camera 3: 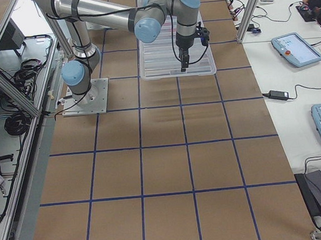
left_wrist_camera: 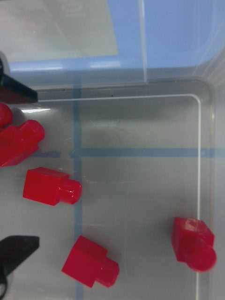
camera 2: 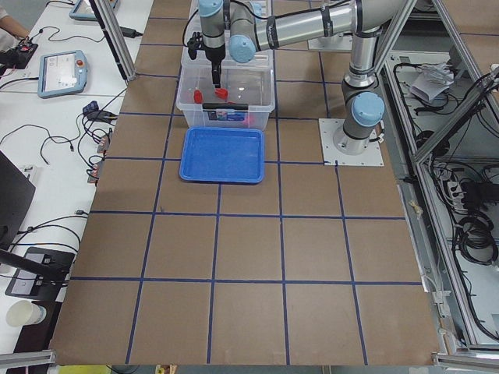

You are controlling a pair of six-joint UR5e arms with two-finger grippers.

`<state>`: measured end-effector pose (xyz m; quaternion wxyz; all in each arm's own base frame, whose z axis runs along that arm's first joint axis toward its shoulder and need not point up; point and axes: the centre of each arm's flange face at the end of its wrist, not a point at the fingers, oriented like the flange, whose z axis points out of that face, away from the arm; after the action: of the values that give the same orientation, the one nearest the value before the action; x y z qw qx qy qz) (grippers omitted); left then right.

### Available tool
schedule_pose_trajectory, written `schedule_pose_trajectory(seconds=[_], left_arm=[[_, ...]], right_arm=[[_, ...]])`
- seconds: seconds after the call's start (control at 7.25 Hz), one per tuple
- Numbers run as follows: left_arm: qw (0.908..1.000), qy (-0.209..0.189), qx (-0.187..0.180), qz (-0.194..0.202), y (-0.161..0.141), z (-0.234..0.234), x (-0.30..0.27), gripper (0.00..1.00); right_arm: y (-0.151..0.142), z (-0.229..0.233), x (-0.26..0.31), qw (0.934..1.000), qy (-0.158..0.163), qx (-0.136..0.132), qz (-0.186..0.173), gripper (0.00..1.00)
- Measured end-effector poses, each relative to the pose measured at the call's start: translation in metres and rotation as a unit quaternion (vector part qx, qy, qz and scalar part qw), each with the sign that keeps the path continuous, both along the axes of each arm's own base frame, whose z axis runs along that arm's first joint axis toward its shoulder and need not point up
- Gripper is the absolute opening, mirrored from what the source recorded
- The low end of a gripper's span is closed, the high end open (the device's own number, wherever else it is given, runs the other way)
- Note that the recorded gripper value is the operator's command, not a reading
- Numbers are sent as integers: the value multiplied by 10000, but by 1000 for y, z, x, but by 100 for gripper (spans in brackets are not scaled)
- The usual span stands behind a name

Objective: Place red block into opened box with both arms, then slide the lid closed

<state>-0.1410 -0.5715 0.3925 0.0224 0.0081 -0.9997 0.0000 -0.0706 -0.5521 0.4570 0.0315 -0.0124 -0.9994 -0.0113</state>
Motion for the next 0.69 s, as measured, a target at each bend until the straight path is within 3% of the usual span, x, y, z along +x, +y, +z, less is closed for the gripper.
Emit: schedule_pose_trajectory(seconds=[0.41,0.69], left_arm=[[9997,-152,161,-46,25,105,6,100],[9995,-181,228,-77,46,122,10,100]], right_arm=[[-6,-15,-8,10000,-27,68,-16,100],[-13,-42,-35,9996,-95,207,-188,100]])
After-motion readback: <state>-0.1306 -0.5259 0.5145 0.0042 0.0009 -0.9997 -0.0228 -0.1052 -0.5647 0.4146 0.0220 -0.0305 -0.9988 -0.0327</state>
